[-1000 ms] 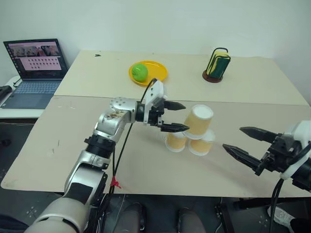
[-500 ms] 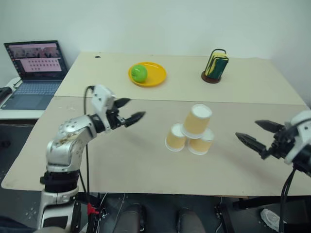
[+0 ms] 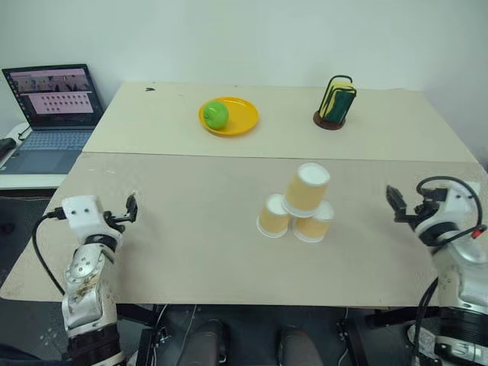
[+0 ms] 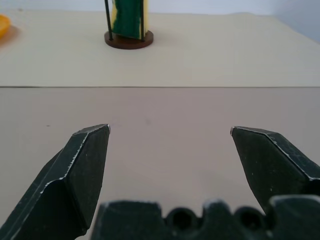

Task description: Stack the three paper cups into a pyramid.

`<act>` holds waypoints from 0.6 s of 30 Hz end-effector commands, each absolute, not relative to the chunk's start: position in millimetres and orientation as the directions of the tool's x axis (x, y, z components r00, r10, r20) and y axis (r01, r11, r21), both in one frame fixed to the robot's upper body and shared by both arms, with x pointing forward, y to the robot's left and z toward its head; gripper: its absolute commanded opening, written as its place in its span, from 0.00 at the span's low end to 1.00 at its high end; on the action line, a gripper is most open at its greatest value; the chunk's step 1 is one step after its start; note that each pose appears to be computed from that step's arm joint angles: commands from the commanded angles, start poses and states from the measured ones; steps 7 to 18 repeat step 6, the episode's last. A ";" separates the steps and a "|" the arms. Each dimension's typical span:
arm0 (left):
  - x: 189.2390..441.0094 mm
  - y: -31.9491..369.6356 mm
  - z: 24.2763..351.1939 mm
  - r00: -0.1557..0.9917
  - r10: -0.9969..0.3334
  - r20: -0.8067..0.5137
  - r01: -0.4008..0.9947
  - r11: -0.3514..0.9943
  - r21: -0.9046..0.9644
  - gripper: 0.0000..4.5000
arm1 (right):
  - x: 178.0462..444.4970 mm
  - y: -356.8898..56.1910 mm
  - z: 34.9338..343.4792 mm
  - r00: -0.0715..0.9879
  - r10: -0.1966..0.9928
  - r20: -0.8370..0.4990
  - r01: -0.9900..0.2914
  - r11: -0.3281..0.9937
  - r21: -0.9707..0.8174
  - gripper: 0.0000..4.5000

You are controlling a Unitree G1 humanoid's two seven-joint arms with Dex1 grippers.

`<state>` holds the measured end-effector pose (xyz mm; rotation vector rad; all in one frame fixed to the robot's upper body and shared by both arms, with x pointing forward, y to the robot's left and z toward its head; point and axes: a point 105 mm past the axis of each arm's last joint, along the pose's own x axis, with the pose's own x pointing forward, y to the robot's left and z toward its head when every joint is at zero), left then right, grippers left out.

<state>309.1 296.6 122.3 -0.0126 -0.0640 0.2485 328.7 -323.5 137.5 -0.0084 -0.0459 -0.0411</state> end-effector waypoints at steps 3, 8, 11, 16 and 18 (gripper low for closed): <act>312.1 290.6 148.5 0.951 0.235 0.201 -0.232 0.972 -0.043 0.99 | 319.8 -339.7 143.5 0.990 -0.077 0.117 0.078 0.997 -0.003 1.00; 314.2 289.2 153.0 0.950 0.225 0.214 -0.225 0.974 -0.028 0.99 | 319.1 -342.2 140.6 0.990 -0.091 0.108 0.093 0.996 -0.012 1.00; 314.2 289.2 153.0 0.950 0.225 0.214 -0.225 0.974 -0.028 0.99 | 319.1 -342.2 140.6 0.990 -0.091 0.108 0.093 0.996 -0.012 1.00; 314.2 289.2 153.0 0.950 0.225 0.214 -0.225 0.974 -0.028 0.99 | 319.1 -342.2 140.6 0.990 -0.091 0.108 0.093 0.996 -0.012 1.00; 314.2 289.2 153.0 0.950 0.225 0.214 -0.225 0.974 -0.028 0.99 | 319.1 -342.2 140.6 0.990 -0.091 0.108 0.093 0.996 -0.012 1.00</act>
